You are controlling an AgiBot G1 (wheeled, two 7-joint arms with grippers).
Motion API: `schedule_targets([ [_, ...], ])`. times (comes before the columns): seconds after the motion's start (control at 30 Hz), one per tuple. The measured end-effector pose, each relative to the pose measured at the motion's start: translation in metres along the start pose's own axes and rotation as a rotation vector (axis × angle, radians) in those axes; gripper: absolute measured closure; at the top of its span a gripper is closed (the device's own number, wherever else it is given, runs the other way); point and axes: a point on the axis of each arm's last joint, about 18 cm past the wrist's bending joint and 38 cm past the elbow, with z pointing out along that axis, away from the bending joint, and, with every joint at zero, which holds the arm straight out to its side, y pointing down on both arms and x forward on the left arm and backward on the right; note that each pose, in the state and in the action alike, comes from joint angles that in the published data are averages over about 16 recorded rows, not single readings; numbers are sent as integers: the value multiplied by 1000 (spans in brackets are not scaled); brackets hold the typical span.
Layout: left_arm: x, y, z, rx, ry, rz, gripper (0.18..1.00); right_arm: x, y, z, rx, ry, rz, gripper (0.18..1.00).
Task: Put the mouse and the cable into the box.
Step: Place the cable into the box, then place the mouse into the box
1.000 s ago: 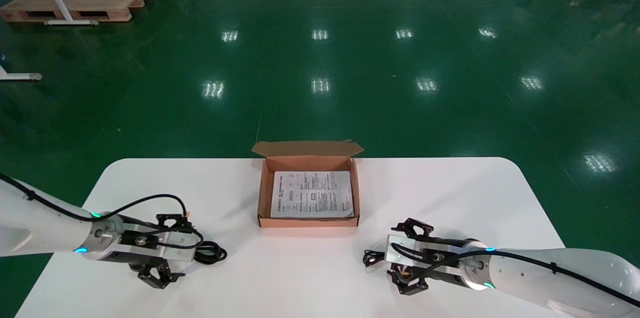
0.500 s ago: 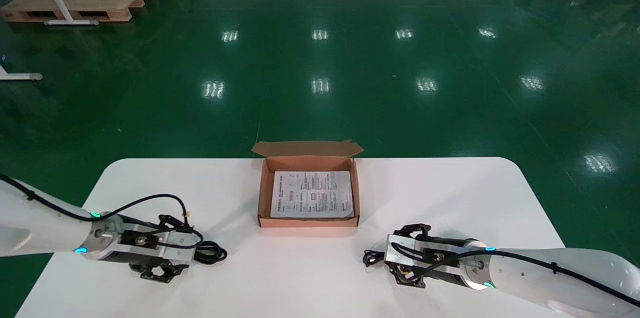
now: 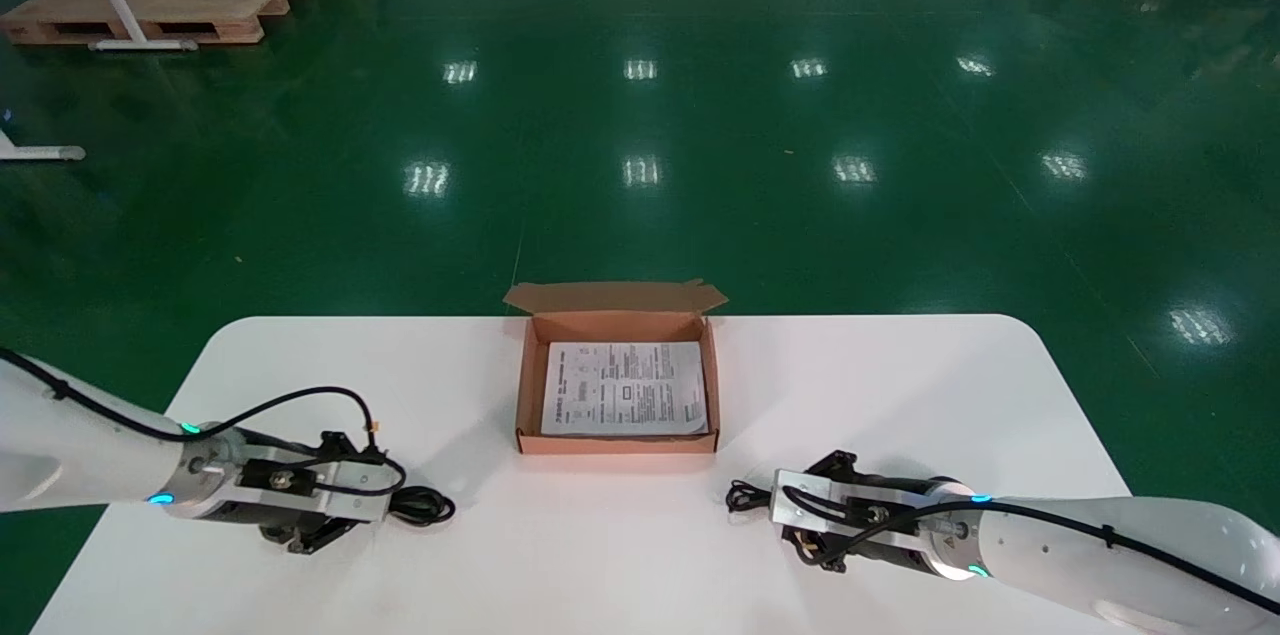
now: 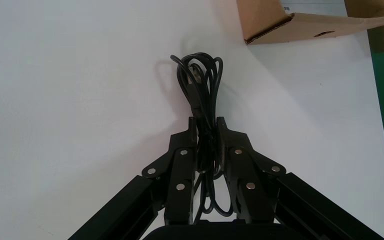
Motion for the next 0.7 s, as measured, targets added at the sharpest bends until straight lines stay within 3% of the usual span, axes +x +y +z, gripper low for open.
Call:
schedule_targets([
  [0.23, 0, 0, 0, -1, -1, 1, 903, 0, 0, 0, -1, 0, -1, 918],
  [0.43, -11, 6, -13, 4, -30, -12, 921, 9, 14, -8, -32, 26, -2, 944],
  [0.57, -31, 4, -31, 38, -82, -33, 923, 34, 28, -23, -65, 87, 17, 948],
  [0.7, -57, -10, -50, 113, -154, -49, 926, 79, 38, -47, -92, 200, 48, 948],
])
